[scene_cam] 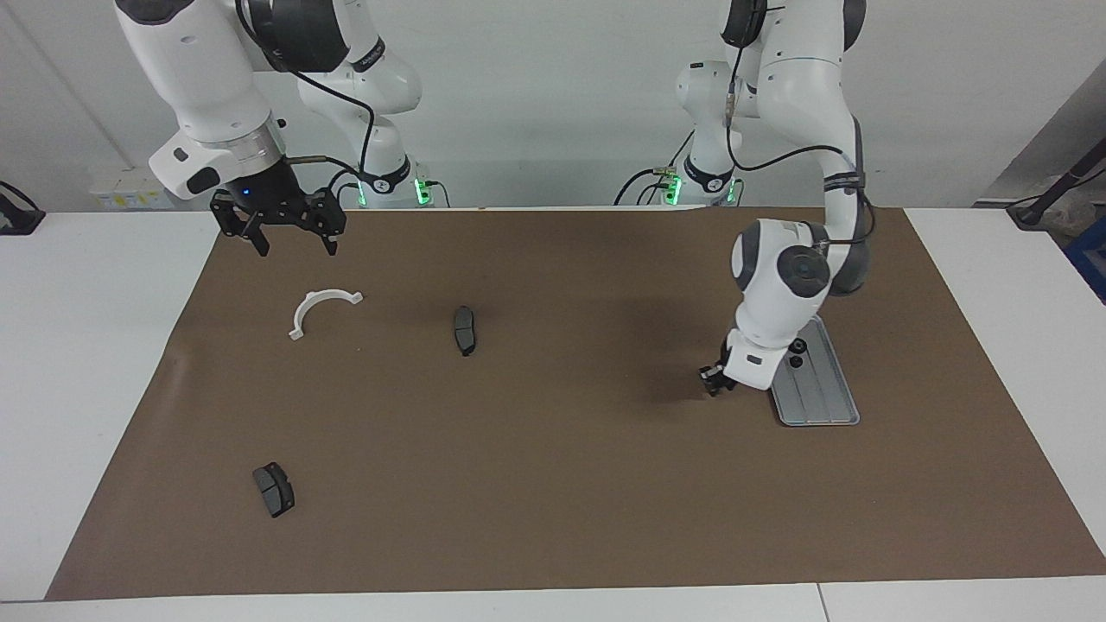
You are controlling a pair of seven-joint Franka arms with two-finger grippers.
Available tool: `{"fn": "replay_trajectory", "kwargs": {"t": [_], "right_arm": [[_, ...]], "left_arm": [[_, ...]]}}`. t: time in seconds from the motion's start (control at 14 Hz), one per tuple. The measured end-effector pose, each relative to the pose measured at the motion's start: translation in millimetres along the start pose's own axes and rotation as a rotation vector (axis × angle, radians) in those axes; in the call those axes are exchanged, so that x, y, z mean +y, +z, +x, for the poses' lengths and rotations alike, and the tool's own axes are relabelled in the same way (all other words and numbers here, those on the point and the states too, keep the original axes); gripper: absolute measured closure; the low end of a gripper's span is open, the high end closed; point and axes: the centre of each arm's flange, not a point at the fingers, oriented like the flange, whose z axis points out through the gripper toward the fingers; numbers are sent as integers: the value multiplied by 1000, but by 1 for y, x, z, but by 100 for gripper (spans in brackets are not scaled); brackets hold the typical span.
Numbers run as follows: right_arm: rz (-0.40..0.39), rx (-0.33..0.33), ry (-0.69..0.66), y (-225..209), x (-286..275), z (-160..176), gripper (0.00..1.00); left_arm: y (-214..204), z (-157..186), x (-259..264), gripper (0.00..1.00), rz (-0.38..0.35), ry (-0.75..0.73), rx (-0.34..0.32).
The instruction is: Place bearing gear from tray to pile
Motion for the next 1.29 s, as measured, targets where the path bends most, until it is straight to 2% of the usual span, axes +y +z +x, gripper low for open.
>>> {"fn": "replay_trajectory", "kwargs": {"t": [0.29, 0.5, 0.72, 0.79, 0.86, 1.07, 1.29], "right_arm": [[0, -1, 5, 0, 3, 0, 0], [1, 2, 2, 2, 0, 1, 0], [4, 28, -13, 6, -10, 3, 0], [7, 40, -25, 9, -20, 4, 0], [9, 47, -25, 11, -31, 4, 0], [19, 66, -1, 29, -77, 6, 0], [29, 67, 39, 67, -127, 15, 0]], "left_arm": [[-1, -53, 54, 66, -18, -24, -1], [-6, -70, 76, 66, -69, -37, 21], [-8, -79, 86, 56, -88, -39, 33], [-8, -79, 86, 41, -89, -40, 33], [-8, -77, 85, 36, -88, -45, 34], [-6, -57, 64, 36, -62, -83, 26], [-4, -2, 4, 36, -21, -79, -1]]}}
